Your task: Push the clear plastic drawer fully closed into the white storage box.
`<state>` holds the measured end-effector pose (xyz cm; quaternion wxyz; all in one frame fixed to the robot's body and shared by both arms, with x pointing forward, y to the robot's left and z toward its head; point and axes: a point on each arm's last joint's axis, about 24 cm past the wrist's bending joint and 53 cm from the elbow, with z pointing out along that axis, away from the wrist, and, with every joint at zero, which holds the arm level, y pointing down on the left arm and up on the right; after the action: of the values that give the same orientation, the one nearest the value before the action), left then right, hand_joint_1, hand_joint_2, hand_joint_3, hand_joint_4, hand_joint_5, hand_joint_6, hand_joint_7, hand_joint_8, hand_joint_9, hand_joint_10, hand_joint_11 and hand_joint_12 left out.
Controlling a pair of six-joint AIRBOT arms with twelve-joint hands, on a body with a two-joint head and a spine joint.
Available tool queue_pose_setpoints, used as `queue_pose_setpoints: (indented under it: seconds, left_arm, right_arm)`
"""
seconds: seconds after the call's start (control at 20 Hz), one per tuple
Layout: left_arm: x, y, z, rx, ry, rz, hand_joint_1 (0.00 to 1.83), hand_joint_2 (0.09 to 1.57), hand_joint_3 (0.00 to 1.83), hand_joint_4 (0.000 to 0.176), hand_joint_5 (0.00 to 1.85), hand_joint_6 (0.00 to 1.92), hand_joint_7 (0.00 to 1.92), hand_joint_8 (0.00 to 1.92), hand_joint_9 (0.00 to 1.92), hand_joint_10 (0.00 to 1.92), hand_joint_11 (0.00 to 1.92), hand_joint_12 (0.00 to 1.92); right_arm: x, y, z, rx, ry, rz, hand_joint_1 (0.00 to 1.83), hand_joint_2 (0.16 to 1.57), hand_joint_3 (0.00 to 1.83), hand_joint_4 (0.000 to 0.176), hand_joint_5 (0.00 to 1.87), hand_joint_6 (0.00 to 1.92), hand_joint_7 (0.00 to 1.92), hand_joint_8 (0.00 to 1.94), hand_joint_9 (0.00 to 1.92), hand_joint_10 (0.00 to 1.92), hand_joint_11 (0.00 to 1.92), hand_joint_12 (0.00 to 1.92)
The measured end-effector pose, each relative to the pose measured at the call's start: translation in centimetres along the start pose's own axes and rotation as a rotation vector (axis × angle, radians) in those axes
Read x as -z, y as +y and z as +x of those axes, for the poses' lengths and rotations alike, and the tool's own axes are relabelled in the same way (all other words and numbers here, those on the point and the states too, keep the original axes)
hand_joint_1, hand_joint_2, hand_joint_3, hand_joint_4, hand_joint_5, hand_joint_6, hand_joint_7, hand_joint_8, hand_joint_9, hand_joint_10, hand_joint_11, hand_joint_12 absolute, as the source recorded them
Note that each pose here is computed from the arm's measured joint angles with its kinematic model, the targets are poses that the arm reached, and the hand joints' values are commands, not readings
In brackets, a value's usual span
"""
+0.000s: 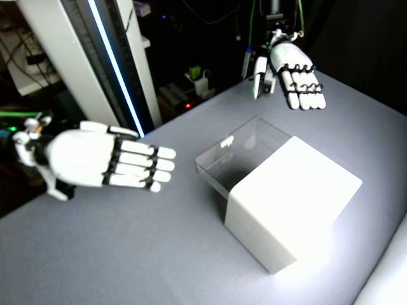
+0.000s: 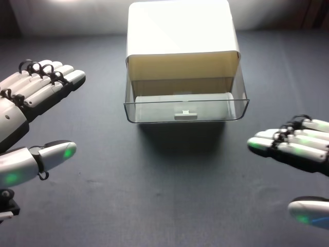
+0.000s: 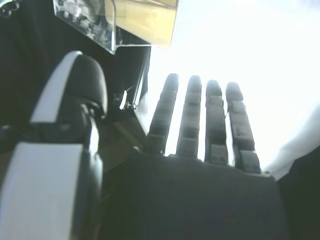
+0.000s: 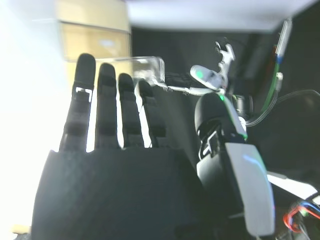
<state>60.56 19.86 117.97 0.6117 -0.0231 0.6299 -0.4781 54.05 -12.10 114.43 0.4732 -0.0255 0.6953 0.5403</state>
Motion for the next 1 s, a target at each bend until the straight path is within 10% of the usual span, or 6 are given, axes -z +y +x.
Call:
queue_pose_setpoints:
  seconds: [0.35, 0.6, 1.0]
  left_arm:
    - [0.1, 0.2, -0.2, -0.002, -0.006, -0.007, 0.30, 1.37, 0.00, 0.000, 0.00, 0.00, 0.00, 0.00, 0.00, 0.00, 0.00, 0.00]
    - [0.1, 0.3, -0.5, -0.002, -0.017, -0.012, 0.33, 1.37, 0.00, 0.000, 0.00, 0.00, 0.00, 0.00, 0.00, 0.00, 0.00, 0.00]
    - [0.2, 0.4, -0.8, -0.001, -0.032, -0.013, 0.29, 1.39, 0.01, 0.000, 0.00, 0.00, 0.00, 0.00, 0.00, 0.00, 0.00, 0.00]
  right_arm:
    - [-4.0, 1.6, 3.2, -0.055, 0.091, -0.110, 0.25, 1.38, 0.00, 0.000, 0.20, 0.01, 0.27, 0.01, 0.32, 0.08, 0.00, 1.16]
    - [-6.2, 2.0, 3.9, -0.059, 0.102, -0.141, 0.27, 1.40, 0.00, 0.000, 0.20, 0.01, 0.21, 0.00, 0.25, 0.04, 0.00, 1.04]
    - [-8.3, 2.9, 3.7, -0.062, 0.084, -0.177, 0.23, 1.43, 0.00, 0.000, 0.09, 0.00, 0.03, 0.00, 0.05, 0.00, 0.00, 0.23]
